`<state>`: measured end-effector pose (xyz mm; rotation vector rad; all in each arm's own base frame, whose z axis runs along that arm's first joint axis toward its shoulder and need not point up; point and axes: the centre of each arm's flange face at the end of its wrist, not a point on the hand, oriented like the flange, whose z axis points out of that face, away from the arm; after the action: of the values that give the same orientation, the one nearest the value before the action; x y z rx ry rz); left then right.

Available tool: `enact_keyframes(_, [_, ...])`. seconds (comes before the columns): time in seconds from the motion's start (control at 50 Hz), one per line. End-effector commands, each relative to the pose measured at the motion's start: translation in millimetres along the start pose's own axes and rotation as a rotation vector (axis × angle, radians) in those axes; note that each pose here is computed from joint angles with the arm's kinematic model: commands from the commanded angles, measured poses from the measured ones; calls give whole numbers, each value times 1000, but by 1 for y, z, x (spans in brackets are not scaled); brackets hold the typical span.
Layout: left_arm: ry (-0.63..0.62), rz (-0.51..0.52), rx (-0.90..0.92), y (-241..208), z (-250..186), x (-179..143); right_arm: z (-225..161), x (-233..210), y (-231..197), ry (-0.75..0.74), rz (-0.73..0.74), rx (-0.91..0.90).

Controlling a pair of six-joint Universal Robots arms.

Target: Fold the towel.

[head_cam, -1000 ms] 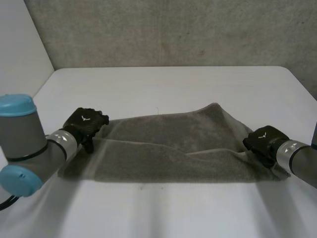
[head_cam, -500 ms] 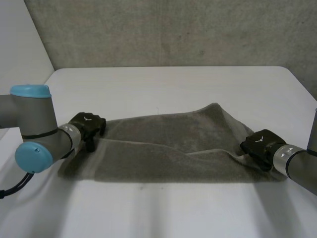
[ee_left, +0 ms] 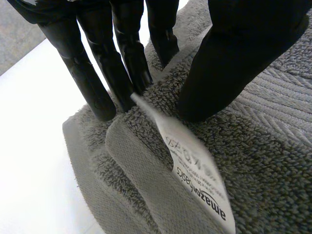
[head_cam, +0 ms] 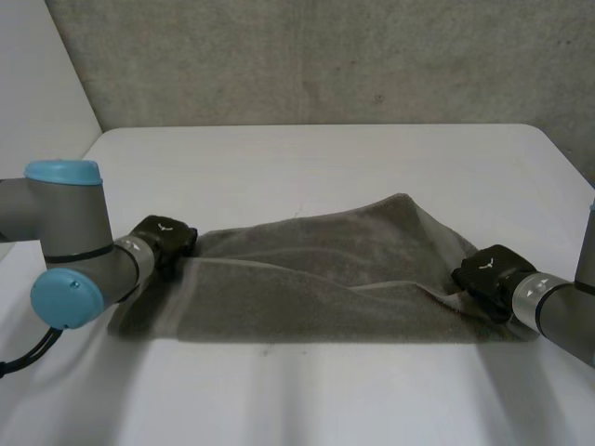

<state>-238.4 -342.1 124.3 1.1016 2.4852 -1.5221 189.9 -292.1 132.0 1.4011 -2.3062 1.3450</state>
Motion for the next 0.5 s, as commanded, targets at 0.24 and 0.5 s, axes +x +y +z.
enact_keyframes(0.24, [-40, 16, 34, -17, -33, -1, -13, 14, -16, 50, -13, 51])
enact_keyframes(0.5, [-12, 18, -4, -3, -24, 9, -11, 9, -12, 36, -11, 32])
